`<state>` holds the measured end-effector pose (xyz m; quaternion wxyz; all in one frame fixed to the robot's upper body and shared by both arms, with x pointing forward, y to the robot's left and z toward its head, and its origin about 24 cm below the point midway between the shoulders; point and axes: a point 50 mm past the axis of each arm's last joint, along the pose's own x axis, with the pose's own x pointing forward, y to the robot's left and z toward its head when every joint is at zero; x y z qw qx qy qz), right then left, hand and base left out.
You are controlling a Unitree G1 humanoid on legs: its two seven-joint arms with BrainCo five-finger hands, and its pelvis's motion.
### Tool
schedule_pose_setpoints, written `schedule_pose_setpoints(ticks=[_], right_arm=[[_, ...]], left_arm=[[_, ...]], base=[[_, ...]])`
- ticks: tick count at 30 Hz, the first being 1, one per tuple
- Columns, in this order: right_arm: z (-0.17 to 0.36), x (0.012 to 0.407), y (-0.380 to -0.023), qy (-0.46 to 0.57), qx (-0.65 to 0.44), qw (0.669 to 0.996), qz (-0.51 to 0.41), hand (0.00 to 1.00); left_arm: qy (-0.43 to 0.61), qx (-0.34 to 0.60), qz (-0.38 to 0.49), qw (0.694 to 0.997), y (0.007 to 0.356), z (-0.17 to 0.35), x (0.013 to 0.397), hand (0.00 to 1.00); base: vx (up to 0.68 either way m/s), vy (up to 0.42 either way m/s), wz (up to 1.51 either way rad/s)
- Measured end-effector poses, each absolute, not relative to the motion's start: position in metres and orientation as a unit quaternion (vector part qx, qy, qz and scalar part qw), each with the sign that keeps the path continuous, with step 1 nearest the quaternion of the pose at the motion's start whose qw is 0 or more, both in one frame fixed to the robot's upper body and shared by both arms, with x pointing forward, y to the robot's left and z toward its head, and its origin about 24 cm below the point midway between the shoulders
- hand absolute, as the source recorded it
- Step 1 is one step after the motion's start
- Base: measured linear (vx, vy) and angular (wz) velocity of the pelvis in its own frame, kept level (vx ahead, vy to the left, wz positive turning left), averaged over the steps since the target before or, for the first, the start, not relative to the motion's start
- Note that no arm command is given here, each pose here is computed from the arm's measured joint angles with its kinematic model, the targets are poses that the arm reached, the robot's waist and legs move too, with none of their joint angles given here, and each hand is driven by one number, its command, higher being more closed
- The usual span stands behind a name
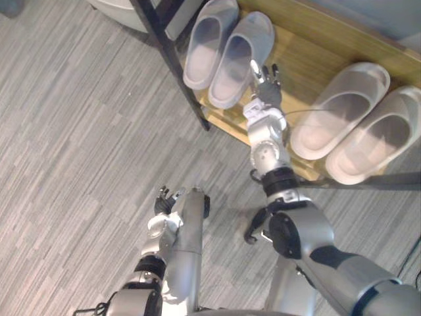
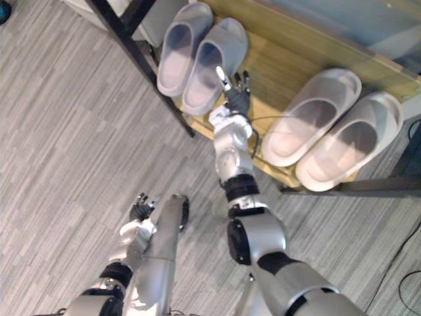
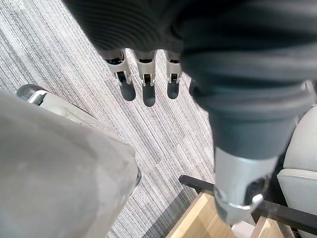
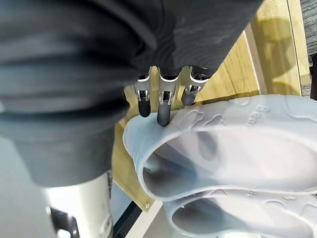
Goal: Organize the slippers on the shoe rack
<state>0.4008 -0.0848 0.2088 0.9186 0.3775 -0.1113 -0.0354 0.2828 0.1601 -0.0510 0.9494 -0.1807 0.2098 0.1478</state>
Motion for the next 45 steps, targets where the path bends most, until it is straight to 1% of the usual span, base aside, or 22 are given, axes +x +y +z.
schedule_pose_setpoints(ticks=[1, 5, 7, 10, 13, 15, 20, 22, 25, 28, 30, 34, 36, 39, 42, 45], right_arm=[[0.208, 0.401, -0.084, -0.111, 0.373, 0.920, -0.035, 0.00], [0.191, 0.397, -0.080, -0.098, 0.299, 0.949, -0.026, 0.00], [0.174, 0.388, -0.071, -0.091, 0.242, 0.966, -0.002, 0.00], [0.156, 0.369, -0.060, -0.105, 0.166, 0.980, 0.044, 0.00], [0.137, 0.348, -0.052, -0.111, 0.112, 0.984, 0.082, 0.00], [0.119, 0.333, -0.055, -0.103, 0.084, 0.987, 0.094, 0.00], [0.056, 0.288, -0.060, -0.029, -0.004, 0.991, 0.132, 0.00], [0.035, 0.267, -0.066, -0.003, -0.036, 0.988, 0.148, 0.00], [0.017, 0.253, -0.073, 0.028, -0.052, 0.987, 0.148, 0.00], [-0.010, 0.236, -0.092, 0.084, -0.066, 0.986, 0.128, 0.00], [-0.037, 0.229, -0.112, 0.145, -0.072, 0.982, 0.100, 0.00], [-0.086, 0.204, -0.154, 0.273, -0.071, 0.959, 0.030, 0.00], [-0.102, 0.191, -0.170, 0.318, -0.044, 0.947, -0.012, 0.00], [-0.116, 0.177, -0.183, 0.361, -0.022, 0.931, -0.044, 0.00], [-0.133, 0.151, -0.192, 0.412, 0.003, 0.908, -0.079, 0.00], [-0.140, 0.135, -0.202, 0.437, 0.005, 0.894, -0.102, 0.00]], left_arm=[[0.210, -0.181, 0.148, 0.949, 0.160, -0.051, 0.283, 0.00], [0.220, -0.188, 0.152, 0.945, 0.160, -0.054, 0.281, 0.00], [0.226, -0.205, 0.165, 0.938, 0.160, -0.058, 0.277, 0.00], [0.244, -0.215, 0.175, 0.929, 0.159, -0.067, 0.268, 0.00], [0.271, -0.203, 0.178, 0.924, 0.160, -0.078, 0.256, 0.00], [0.288, -0.192, 0.176, 0.921, 0.159, -0.085, 0.250, 0.00], [0.342, -0.158, 0.175, 0.909, 0.161, -0.109, 0.215, 0.00], [0.367, -0.130, 0.144, 0.910, 0.155, -0.118, 0.201, 0.00], [0.386, -0.102, 0.111, 0.910, 0.146, -0.124, 0.192, 0.00], [0.396, -0.069, 0.065, 0.913, 0.136, -0.126, 0.188, 0.00], [0.400, -0.054, 0.048, 0.914, 0.134, -0.128, 0.185, 0.00], [0.400, -0.013, 0.017, 0.916, 0.135, -0.128, 0.184, 0.00], [0.400, -0.004, 0.013, 0.916, 0.139, -0.129, 0.183, 0.00], [0.397, 0.025, -0.001, 0.918, 0.144, -0.128, 0.185, 0.00], [0.382, 0.044, -0.030, 0.923, 0.139, -0.123, 0.192, 0.00], [0.314, 0.052, -0.067, 0.946, 0.130, -0.100, 0.210, 0.00]], base=[[0.00, 0.000, 0.00], [0.01, 0.017, -0.08], [0.02, 0.025, -0.24], [0.03, 0.038, -0.25], [0.05, 0.044, -0.28], [0.09, 0.049, -0.19], [0.12, 0.068, -0.20], [0.15, 0.123, -0.25], [0.11, 0.104, -0.16], [0.06, 0.088, -0.11], [0.05, 0.085, -0.10], [0.06, 0.094, -0.06], [0.03, 0.070, -0.14], [0.01, 0.059, -0.17], [0.01, 0.052, -0.14], [0.01, 0.049, 0.00]])
